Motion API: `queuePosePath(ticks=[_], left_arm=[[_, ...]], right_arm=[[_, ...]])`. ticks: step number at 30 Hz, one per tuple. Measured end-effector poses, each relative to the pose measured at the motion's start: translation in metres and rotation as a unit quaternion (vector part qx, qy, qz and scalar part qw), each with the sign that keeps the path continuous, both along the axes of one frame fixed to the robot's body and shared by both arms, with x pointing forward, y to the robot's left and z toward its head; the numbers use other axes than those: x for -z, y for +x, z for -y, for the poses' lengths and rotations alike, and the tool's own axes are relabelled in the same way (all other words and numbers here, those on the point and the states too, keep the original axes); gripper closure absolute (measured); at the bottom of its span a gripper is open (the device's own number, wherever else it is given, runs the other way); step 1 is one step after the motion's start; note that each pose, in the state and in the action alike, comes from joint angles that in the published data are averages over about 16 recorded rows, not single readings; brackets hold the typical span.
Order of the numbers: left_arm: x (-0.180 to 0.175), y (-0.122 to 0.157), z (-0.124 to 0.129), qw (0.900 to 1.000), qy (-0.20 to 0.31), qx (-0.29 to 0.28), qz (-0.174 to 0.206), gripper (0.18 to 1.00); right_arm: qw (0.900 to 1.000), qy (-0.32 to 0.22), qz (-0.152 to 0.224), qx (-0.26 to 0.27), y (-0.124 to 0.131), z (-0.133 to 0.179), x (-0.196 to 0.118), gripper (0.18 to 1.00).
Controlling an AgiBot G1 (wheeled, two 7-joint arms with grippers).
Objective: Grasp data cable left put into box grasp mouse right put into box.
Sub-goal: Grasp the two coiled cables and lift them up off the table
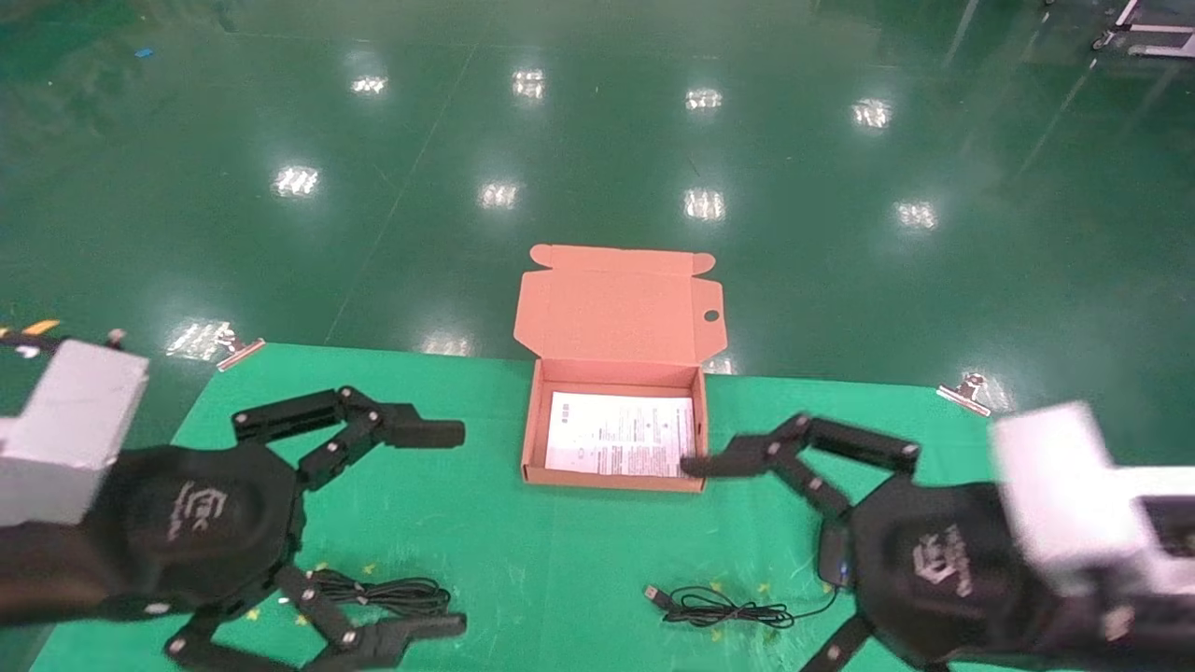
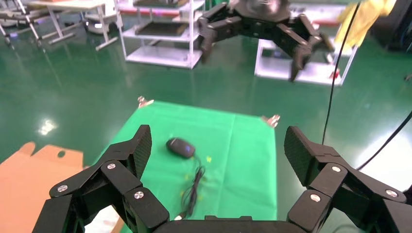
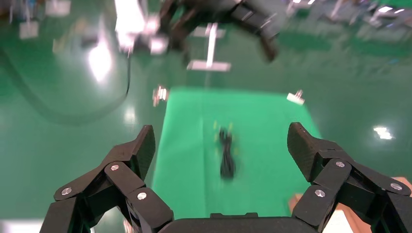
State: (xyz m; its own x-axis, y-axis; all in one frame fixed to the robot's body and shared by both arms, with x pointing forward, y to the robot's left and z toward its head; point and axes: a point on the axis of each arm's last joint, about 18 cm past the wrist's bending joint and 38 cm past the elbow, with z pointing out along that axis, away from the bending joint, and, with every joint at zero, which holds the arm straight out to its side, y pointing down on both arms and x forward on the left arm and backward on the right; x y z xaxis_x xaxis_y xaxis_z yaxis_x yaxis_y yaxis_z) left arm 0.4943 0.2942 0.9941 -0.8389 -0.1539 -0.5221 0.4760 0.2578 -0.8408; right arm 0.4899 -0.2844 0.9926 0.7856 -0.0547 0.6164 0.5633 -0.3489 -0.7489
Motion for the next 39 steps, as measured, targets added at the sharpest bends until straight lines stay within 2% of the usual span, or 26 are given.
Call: queuePosePath(ticks=[3, 6, 9, 13, 20, 27, 32, 39], left_arm=[[0.0, 0.009, 0.004, 0.9994, 0.033, -0.01, 0.005, 0.184], [0.001, 0.019, 0.008, 0.9972, 0.07, -0.022, 0.012, 0.184], [0.003, 0.03, 0.012, 0.9927, 0.114, -0.034, 0.021, 0.184], [0.006, 0.045, 0.017, 0.9819, 0.179, -0.051, 0.038, 0.184], [0.015, 0.07, 0.022, 0.9517, 0.288, -0.076, 0.073, 0.184], [0.03, 0.093, 0.024, 0.9155, 0.378, -0.099, 0.096, 0.184], [0.044, 0.111, 0.022, 0.8921, 0.424, -0.121, 0.099, 0.184], [0.066, 0.138, 0.017, 0.8659, 0.467, -0.155, 0.089, 0.184]], right_arm=[[0.998, -0.061, 0.026, 0.007, 0.009, -0.007, 0.001, 0.178], [0.991, -0.126, 0.051, 0.014, 0.019, -0.013, 0.002, 0.178], [0.978, -0.193, 0.076, 0.021, 0.031, -0.019, 0.003, 0.178], [0.955, -0.277, 0.103, 0.029, 0.046, -0.024, 0.006, 0.178], [0.907, -0.397, 0.134, 0.04, 0.07, -0.029, 0.016, 0.178], [0.866, -0.474, 0.15, 0.053, 0.091, -0.032, 0.032, 0.178], [0.849, -0.501, 0.155, 0.067, 0.106, -0.033, 0.048, 0.178], [0.838, -0.515, 0.155, 0.094, 0.128, -0.032, 0.073, 0.178]])
